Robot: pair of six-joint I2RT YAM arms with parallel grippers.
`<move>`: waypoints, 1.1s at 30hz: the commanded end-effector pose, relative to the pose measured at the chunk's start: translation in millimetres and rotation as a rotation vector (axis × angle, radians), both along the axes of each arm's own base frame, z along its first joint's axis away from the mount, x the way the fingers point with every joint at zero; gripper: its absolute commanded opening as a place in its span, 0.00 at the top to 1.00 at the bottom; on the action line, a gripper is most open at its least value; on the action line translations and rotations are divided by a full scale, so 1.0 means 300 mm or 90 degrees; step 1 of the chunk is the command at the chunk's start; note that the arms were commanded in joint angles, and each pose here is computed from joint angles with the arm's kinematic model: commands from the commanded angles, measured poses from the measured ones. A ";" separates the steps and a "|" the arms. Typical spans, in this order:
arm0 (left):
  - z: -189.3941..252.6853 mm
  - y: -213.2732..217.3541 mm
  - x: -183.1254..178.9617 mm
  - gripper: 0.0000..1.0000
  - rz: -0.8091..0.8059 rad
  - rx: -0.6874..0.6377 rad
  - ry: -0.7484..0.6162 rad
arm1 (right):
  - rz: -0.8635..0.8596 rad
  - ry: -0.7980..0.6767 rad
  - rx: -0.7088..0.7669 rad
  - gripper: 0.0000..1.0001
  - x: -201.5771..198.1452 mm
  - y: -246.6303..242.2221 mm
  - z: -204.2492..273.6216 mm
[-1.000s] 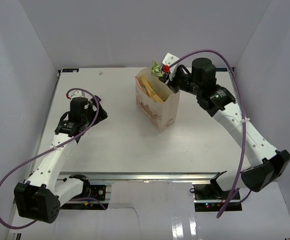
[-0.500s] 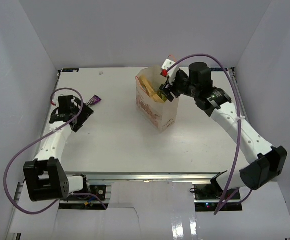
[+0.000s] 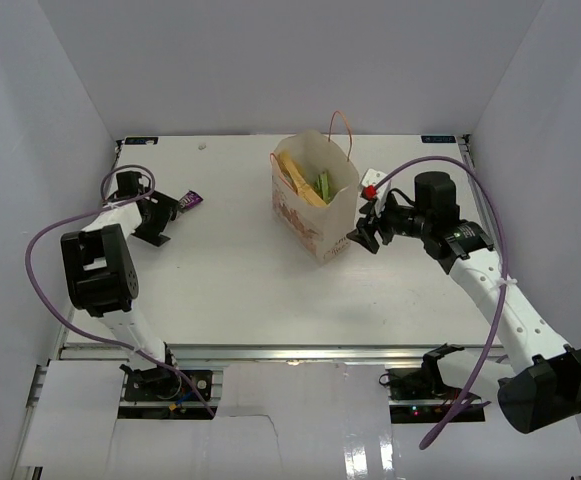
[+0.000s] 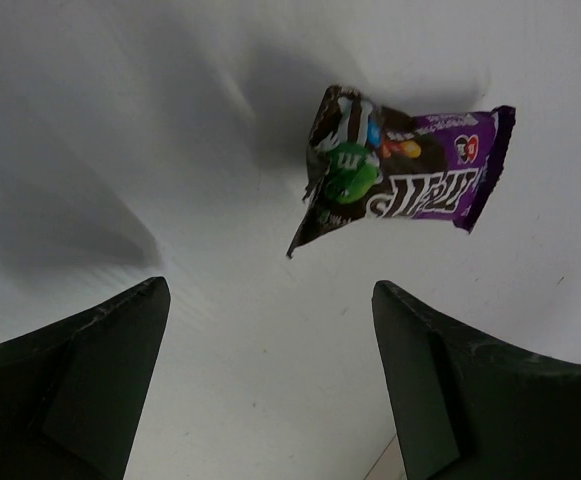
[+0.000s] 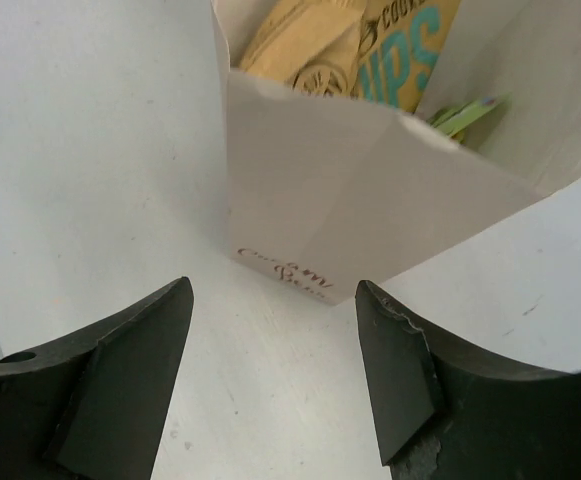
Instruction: Place the snacks into the paper bag
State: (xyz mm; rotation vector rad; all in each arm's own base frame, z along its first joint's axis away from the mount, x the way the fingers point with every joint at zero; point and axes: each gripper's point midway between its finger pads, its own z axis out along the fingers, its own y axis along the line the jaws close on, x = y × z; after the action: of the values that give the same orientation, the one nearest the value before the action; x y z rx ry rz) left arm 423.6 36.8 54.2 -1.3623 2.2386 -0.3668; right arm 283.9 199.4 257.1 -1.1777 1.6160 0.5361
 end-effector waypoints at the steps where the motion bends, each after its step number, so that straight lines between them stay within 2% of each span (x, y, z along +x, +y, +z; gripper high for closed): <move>1: 0.077 0.004 0.117 0.08 0.010 -0.041 -0.072 | 0.024 0.014 0.019 0.28 -0.044 -0.006 -0.018; 8: 0.062 0.011 0.199 0.09 0.039 -0.084 -0.103 | 0.032 0.044 0.013 0.28 -0.060 -0.012 -0.081; 11: 0.029 0.016 0.216 0.14 0.047 -0.102 -0.095 | 0.041 0.057 0.012 0.29 -0.068 -0.008 -0.095; 12: 0.026 0.023 0.223 0.21 0.053 -0.109 -0.095 | 0.044 0.063 0.011 0.29 -0.073 -0.008 -0.100; 14: 0.018 0.030 0.235 0.26 0.056 -0.117 -0.095 | 0.058 0.064 0.011 0.29 -0.081 -0.003 -0.099; 19: 0.033 0.035 0.274 0.53 0.036 -0.120 -0.113 | 0.112 0.062 0.006 0.31 -0.127 0.008 -0.096; 20: 0.037 0.038 0.275 0.55 0.032 -0.117 -0.116 | 0.124 0.055 0.007 0.31 -0.140 0.011 -0.088; 25: 0.105 0.013 0.265 0.66 -0.043 -0.091 -0.160 | 0.240 0.044 0.010 0.31 -0.253 0.025 -0.087; 26: 0.123 0.005 0.260 0.66 -0.061 -0.088 -0.172 | 0.291 0.000 -0.003 0.31 -0.276 0.026 -0.092; 27: 0.152 -0.022 0.237 0.67 -0.103 -0.088 -0.194 | 0.335 0.023 0.007 0.30 -0.342 0.026 -0.106; 30: 0.199 -0.087 0.178 0.70 -0.184 -0.095 -0.238 | 0.438 -0.057 -0.002 0.27 -0.411 0.026 -0.126; 33: 0.240 -0.193 0.062 0.71 -0.276 -0.116 -0.291 | 0.472 -0.063 -0.028 0.25 -0.451 0.029 -0.181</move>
State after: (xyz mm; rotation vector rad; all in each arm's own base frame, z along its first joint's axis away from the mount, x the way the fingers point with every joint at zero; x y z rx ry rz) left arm 455.3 8.3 74.1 -1.0832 2.1818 -0.8036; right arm 177.4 205.1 203.3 -1.7002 1.2741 0.8577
